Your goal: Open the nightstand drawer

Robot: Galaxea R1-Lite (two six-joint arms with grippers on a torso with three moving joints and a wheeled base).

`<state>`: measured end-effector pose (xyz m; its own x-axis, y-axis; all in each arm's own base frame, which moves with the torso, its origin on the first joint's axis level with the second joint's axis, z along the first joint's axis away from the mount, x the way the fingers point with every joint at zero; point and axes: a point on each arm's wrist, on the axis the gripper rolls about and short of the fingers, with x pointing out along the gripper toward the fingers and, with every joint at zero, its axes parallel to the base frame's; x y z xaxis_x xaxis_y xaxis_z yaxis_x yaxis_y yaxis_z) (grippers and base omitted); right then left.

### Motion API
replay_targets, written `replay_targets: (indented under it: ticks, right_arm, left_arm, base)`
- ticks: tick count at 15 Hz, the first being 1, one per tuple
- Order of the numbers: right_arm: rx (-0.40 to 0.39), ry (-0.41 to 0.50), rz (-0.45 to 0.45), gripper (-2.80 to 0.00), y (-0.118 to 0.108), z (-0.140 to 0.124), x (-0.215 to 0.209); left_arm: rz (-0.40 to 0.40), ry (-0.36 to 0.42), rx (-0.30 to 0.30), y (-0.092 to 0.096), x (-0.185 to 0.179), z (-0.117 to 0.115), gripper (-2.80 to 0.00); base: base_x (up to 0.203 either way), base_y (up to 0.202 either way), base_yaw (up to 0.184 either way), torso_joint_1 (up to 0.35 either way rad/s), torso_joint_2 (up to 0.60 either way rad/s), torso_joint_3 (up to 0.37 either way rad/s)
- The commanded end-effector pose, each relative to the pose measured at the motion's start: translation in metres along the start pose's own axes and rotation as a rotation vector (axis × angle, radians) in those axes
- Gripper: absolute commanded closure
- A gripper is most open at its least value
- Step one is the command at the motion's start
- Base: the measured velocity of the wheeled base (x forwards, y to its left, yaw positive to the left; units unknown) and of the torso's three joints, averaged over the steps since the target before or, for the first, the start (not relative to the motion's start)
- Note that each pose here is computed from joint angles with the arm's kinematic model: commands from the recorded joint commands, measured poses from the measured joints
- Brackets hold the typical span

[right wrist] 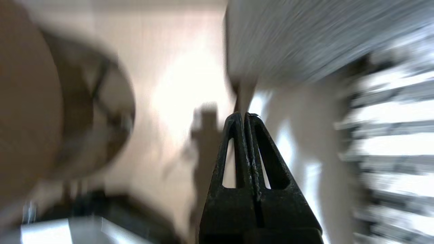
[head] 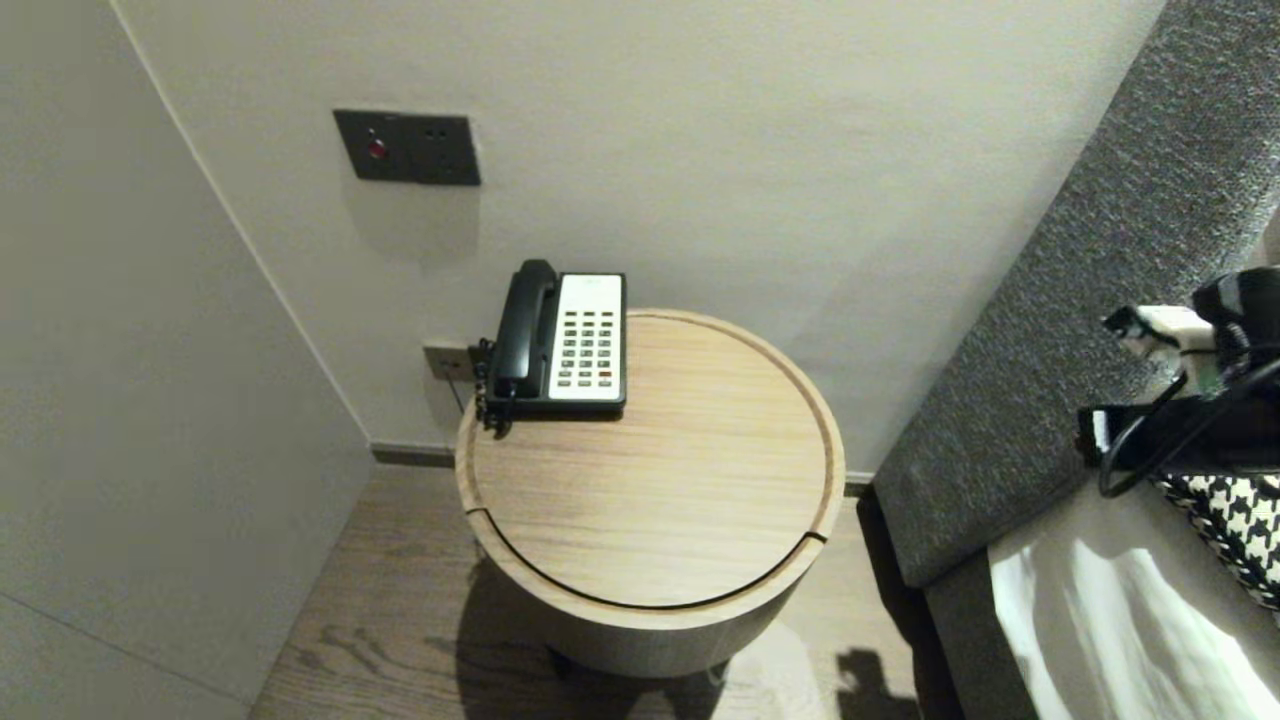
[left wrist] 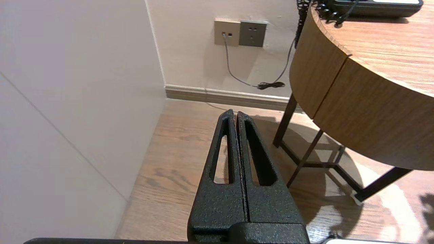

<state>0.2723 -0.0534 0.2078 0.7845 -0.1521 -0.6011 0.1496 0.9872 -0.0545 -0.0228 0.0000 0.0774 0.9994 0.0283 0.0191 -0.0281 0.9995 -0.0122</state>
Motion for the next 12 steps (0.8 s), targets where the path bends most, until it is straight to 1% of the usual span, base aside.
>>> replay_targets:
  ticks: [1,3,5,6,8,9,10,12]
  right_arm:
    - [0.024,-0.179,-0.052,0.00,-0.011,0.002,-0.062]
    - [0.024,-0.279,-0.069,0.00,-0.008,-0.020,-0.108]
    - [0.012,-0.349,-0.058,0.00,-0.001,-0.059,-0.145]
    - [-0.004,-0.369,-0.028,0.00,0.004,-0.080,-0.155]
    - [-0.064,-0.378,0.095,0.00,0.016,-0.127,-0.164]
    - [-0.091,-0.383,0.149,0.00,0.020,-0.145,-0.166]
    - [-0.109,-0.390,0.183,0.00,0.021,-0.163,-0.168]
    - [-0.144,-0.360,0.221,0.00,0.022,-0.200,-0.160]
  left_arm:
    - [0.001,-0.004,0.000,0.000,0.000,0.000,0.00]
    - [0.001,-0.004,0.000,0.000,0.000,0.000,0.00]
    - [0.001,-0.005,0.000,0.000,0.000,0.000,0.00]
    - [0.001,-0.004,0.000,0.000,0.000,0.000,0.00]
    - [0.001,-0.004,0.000,0.000,0.000,0.000,0.00]
    - [0.001,-0.004,0.000,0.000,0.000,0.000,0.00]
    - [0.001,-0.004,0.000,0.000,0.000,0.000,0.00]
    - [0.001,-0.005,0.000,0.000,0.000,0.000,0.00]
  base:
    - [0.000,0.000,0.000,0.000,0.00,0.000]
    - [0.000,0.000,0.000,0.000,0.00,0.000]
    - [0.000,0.000,0.000,0.000,0.00,0.000]
    - [0.000,0.000,0.000,0.000,0.00,0.000]
    - [0.000,0.000,0.000,0.000,0.00,0.000]
    - [0.000,0.000,0.000,0.000,0.00,0.000]
    - [0.000,0.000,0.000,0.000,0.00,0.000]
    - [0.000,0.000,0.000,0.000,0.00,0.000]
